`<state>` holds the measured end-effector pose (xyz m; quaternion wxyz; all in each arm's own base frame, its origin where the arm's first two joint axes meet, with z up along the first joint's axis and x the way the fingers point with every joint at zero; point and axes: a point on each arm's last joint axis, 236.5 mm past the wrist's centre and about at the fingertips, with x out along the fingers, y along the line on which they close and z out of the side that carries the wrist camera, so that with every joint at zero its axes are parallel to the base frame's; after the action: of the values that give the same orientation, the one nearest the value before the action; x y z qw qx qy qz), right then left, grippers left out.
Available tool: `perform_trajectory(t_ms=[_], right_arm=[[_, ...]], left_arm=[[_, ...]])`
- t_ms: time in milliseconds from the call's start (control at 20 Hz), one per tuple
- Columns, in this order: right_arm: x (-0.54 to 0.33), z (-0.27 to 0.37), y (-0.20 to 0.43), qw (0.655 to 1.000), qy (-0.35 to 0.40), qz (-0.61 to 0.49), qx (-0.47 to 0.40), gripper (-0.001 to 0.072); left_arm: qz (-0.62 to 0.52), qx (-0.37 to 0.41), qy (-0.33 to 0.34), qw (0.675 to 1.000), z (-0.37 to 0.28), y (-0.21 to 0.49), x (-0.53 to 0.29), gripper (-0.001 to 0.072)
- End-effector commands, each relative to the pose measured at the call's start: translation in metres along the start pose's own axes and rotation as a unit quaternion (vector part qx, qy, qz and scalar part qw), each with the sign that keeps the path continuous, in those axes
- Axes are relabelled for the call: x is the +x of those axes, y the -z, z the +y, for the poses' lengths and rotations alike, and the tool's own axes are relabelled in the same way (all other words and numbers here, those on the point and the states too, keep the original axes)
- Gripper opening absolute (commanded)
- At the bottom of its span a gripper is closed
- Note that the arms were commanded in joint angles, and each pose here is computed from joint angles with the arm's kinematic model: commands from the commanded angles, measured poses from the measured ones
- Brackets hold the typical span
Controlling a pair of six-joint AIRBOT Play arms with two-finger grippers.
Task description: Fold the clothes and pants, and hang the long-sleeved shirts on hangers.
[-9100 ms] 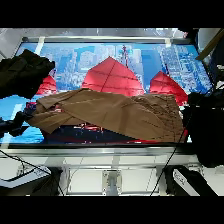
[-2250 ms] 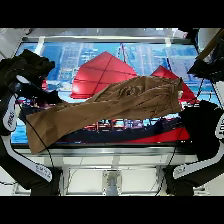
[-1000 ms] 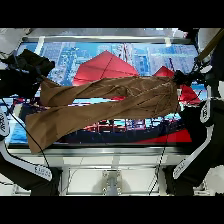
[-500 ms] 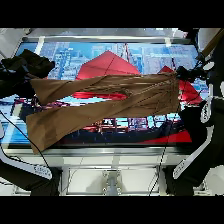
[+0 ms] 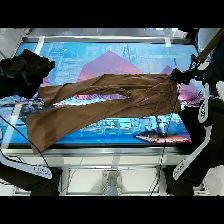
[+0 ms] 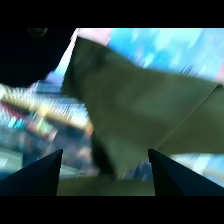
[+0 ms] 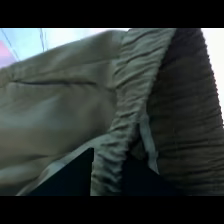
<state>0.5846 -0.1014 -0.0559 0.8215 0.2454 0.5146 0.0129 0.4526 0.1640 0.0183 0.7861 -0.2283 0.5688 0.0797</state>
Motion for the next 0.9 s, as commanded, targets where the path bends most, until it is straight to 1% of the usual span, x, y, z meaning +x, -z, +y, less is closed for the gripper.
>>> perform_trajectory(t_ms=[0,150,300,450,550,600,650,700,750,850], right_arm=[[-0.001,0.007,0.023,0.999,-0.011,0.049,-0.012,0.0219],[-0.006,0.019,0.028,0.998,-0.034,0.06,-0.007,0.0219],[-0.011,0.032,0.024,0.997,-0.055,0.053,-0.001,0.0218],[-0.011,0.033,0.026,0.997,-0.057,0.056,-0.001,0.0217],[-0.011,0.033,0.03,0.996,-0.057,0.064,-0.001,0.0217],[-0.012,0.033,0.031,0.996,-0.058,0.067,-0.001,0.0217],[-0.012,0.033,0.032,0.996,-0.058,0.07,-0.002,0.0217],[-0.012,0.033,0.034,0.996,-0.059,0.073,-0.002,0.0217],[-0.012,0.034,0.036,0.995,-0.059,0.077,-0.004,0.0217],[-0.013,0.034,0.038,0.995,-0.06,0.082,-0.004,0.0217]], left_arm=[[0.111,0.01,-0.039,0.993,0.026,0.071,0.005,0.0579],[0.066,0.019,-0.017,0.997,0.015,0.085,0.047,0.0579],[0.07,0.077,0.045,0.994,-0.022,0.096,0.079,0.0579],[0.083,0.089,0.051,0.991,-0.037,0.102,0.099,0.0579],[0.061,0.096,0.047,0.992,-0.043,0.092,0.108,0.0576],[0.045,0.096,0.045,0.993,-0.045,0.085,0.108,0.047],[0.034,0.096,0.047,0.994,-0.048,0.079,0.106,0.0198],[0.022,0.095,0.048,0.994,-0.05,0.073,0.103,0.0022],[0.009,0.096,0.048,0.994,-0.051,0.067,0.099,0.0009],[-0.014,0.096,0.047,0.994,-0.052,0.053,0.086,0.0009]])
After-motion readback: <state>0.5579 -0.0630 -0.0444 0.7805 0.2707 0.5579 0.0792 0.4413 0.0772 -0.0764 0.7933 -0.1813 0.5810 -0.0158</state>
